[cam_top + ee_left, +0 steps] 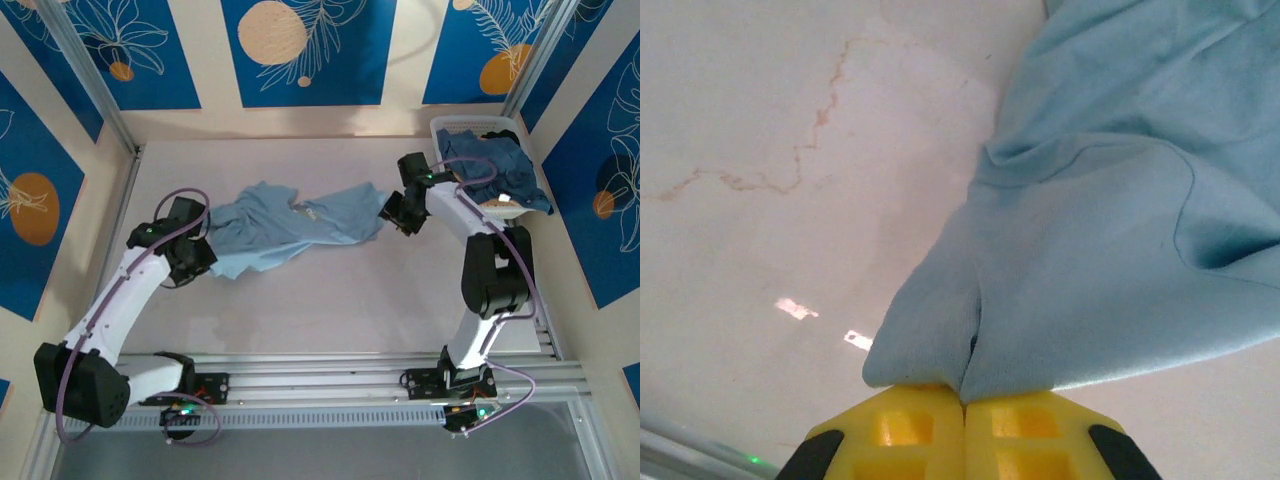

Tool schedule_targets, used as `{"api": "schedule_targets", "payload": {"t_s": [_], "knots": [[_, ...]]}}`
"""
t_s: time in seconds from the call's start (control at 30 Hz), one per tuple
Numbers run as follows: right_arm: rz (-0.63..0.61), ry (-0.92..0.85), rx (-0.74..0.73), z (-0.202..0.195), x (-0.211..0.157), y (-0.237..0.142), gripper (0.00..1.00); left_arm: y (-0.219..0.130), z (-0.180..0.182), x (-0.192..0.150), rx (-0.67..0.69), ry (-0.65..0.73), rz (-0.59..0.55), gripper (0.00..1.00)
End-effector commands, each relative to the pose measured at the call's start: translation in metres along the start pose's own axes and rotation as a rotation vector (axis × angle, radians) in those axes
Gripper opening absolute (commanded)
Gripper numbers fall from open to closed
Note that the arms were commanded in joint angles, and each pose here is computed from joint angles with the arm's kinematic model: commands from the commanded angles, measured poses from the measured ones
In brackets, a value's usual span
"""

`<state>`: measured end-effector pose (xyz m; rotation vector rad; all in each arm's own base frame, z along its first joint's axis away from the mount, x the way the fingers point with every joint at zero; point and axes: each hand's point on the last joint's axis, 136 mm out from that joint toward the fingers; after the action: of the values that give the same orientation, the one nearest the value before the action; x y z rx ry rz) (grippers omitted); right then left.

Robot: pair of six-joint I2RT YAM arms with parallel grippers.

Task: Fold and stack the t-shirts

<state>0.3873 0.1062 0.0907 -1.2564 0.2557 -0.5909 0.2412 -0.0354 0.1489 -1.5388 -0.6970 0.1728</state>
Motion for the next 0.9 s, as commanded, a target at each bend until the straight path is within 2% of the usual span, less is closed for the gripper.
{"api": "schedule_targets", "payload": {"t_s": [0.0, 0.3, 0.43, 0.5, 0.53, 0.6, 0.7, 0.87], "knots": [[-0.01, -0.008, -0.008, 0.011, 0.009, 0.014, 0.49, 0.001, 0.018, -0.005, 0.057, 0.009, 0.017, 0.0], [0.065, -0.035, -0.02, 0.031, 0.014, 0.069, 0.51, 0.003, 0.012, -0.002, 0.037, 0.003, 0.019, 0.0], [0.088, -0.013, -0.067, 0.027, 0.013, 0.082, 0.37, 0.001, 0.012, 0.002, 0.036, -0.001, 0.009, 0.0], [0.073, -0.007, -0.074, 0.026, 0.014, 0.08, 0.21, 0.0, 0.012, 0.005, 0.034, -0.005, -0.004, 0.0], [0.059, -0.004, -0.071, 0.026, 0.015, 0.075, 0.1, -0.001, 0.012, 0.006, 0.035, -0.007, -0.009, 0.0], [0.017, -0.013, -0.069, 0.029, 0.017, 0.059, 0.0, -0.002, 0.012, 0.009, 0.035, -0.01, -0.022, 0.0], [-0.052, -0.025, -0.036, 0.036, 0.013, 0.021, 0.0, -0.004, 0.014, 0.013, 0.046, -0.011, -0.041, 0.0], [-0.151, -0.078, -0.005, 0.037, -0.021, -0.058, 0.0, -0.011, 0.023, 0.019, 0.073, -0.023, -0.1, 0.0]]}}
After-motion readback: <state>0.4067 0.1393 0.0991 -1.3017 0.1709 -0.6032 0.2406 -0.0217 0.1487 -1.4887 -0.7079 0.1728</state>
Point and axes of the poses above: each hand's point on the last joint's axis, 136 mm out from that joint toward the fingers, its own y axis out along the fingers, its own z axis along the line the jaws close on, x = y × z
